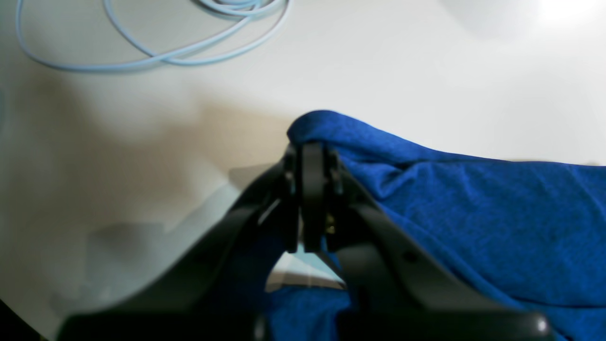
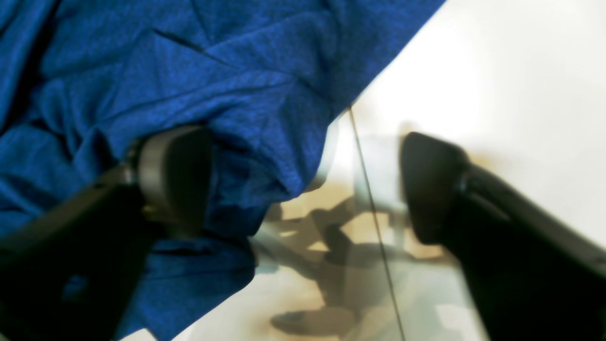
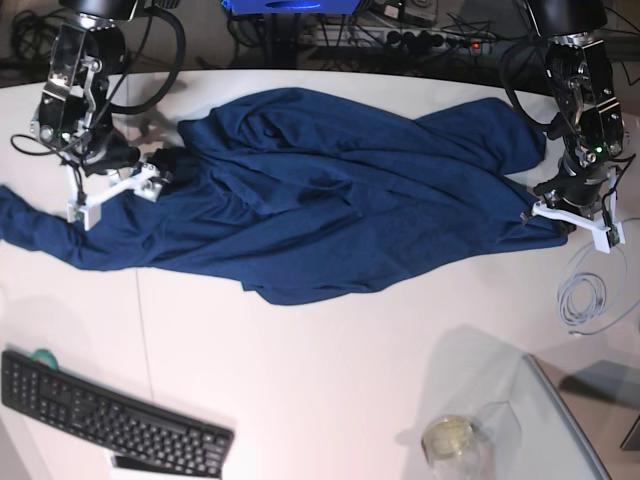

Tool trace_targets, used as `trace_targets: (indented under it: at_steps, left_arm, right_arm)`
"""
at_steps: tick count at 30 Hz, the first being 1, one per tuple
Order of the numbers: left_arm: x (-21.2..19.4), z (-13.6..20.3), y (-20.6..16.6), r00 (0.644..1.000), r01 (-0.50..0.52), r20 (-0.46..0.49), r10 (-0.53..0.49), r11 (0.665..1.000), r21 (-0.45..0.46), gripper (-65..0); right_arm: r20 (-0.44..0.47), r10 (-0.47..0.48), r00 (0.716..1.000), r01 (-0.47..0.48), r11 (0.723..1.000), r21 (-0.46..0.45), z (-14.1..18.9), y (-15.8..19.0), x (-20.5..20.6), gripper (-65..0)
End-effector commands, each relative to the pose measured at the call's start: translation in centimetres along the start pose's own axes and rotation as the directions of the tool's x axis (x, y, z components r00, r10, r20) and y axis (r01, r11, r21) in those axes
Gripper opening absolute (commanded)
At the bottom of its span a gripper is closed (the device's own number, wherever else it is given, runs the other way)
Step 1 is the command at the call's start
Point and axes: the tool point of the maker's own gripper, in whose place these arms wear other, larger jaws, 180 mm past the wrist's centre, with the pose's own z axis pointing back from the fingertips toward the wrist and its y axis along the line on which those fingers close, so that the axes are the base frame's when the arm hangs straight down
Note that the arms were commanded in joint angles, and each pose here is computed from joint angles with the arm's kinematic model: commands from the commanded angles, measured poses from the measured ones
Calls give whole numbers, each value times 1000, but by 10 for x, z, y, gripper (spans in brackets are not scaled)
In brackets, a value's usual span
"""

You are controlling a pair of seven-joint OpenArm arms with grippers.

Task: Layout the t-shirt on the table in an organized manner, then fold the t-shirt properly
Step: 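Pull the shirt edges apart with both grippers to spread it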

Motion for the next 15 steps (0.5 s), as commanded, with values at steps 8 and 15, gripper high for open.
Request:
trace_targets:
  at_steps: [8, 15]
  left_arm:
    - [14, 4, 8, 999, 11, 47, -12, 1000, 13, -650]
    - [16, 5, 1, 999, 12, 52, -12, 1000, -3, -650]
  right_arm:
    - [138, 56, 989, -54, 998, -22, 20, -8, 56, -621]
    - [219, 115, 969, -114, 993, -21, 52, 11, 119, -650]
